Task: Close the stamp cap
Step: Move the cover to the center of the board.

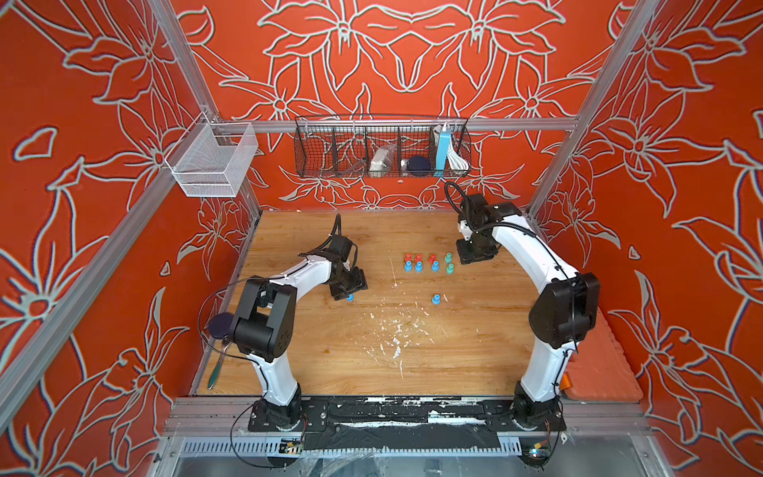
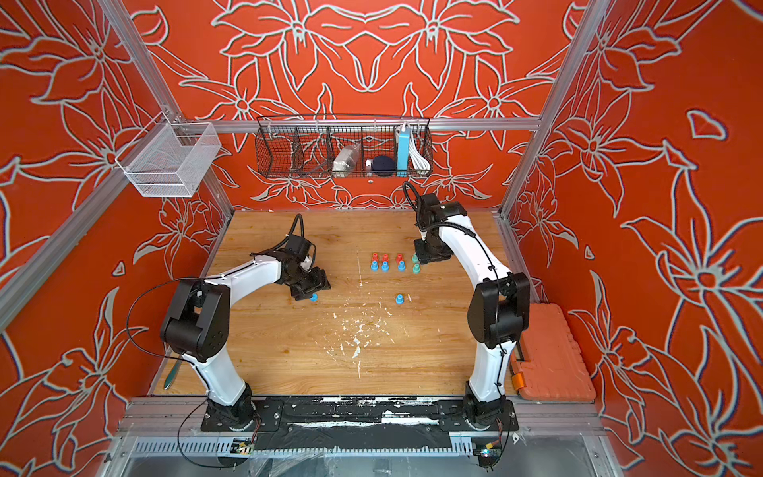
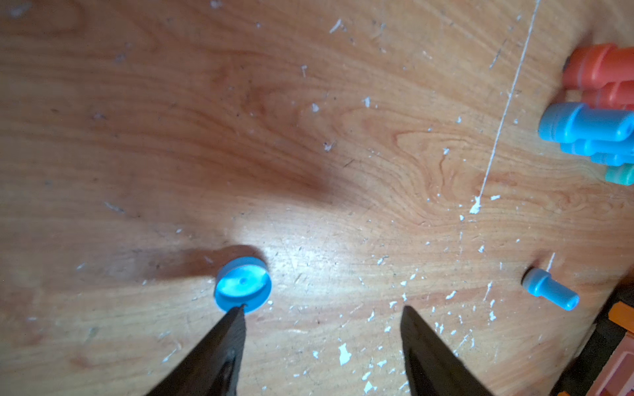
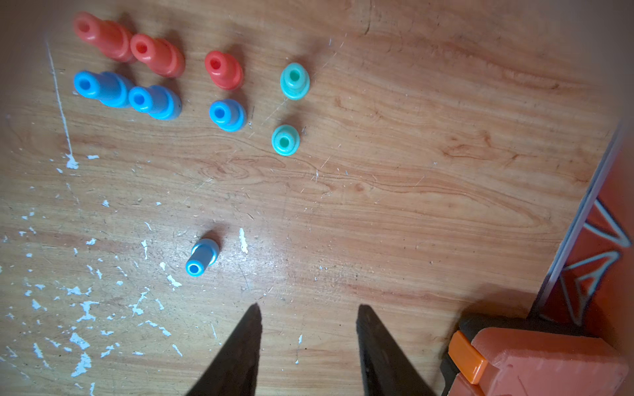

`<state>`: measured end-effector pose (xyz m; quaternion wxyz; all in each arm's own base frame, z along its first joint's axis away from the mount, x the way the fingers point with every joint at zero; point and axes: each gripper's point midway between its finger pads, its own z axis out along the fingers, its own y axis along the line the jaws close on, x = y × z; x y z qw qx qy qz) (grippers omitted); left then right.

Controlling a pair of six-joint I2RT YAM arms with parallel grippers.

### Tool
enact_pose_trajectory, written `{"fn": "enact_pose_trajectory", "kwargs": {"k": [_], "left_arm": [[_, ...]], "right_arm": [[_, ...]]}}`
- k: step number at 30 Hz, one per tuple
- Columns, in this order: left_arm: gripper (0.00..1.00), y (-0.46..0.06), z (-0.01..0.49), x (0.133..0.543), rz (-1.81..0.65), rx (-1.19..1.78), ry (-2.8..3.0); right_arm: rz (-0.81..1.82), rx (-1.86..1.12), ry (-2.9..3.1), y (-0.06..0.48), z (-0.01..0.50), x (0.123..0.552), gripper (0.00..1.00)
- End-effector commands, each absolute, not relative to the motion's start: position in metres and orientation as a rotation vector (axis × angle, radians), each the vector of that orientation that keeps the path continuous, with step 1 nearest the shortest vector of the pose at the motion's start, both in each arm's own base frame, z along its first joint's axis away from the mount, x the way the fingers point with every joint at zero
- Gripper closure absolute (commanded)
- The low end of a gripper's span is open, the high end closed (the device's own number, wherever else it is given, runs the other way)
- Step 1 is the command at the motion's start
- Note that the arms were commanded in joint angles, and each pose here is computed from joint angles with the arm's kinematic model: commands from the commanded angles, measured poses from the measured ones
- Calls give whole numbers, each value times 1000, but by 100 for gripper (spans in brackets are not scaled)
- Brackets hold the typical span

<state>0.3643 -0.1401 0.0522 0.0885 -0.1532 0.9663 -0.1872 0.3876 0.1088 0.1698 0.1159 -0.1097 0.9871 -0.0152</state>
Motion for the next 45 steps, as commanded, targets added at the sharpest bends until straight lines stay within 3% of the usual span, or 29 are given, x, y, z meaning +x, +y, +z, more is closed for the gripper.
{"fn": "enact_pose_trajectory", "kwargs": {"k": [1,18,28,45], "left_arm": [[29,-142,47,366,-550,-465,2881],[29,-162,17,350,-512,-404,2964],[29,-275,11,316,-560,-100,3042],[28,-328,99,347,-728,8,2873]], "right_arm": [[-29,-319,2892,109,174,390,52],[5,-298,2877,108,186,392,53],[13,-295,2870,107,188,386,53],[110,-308,2930,114,156,324,50]]}}
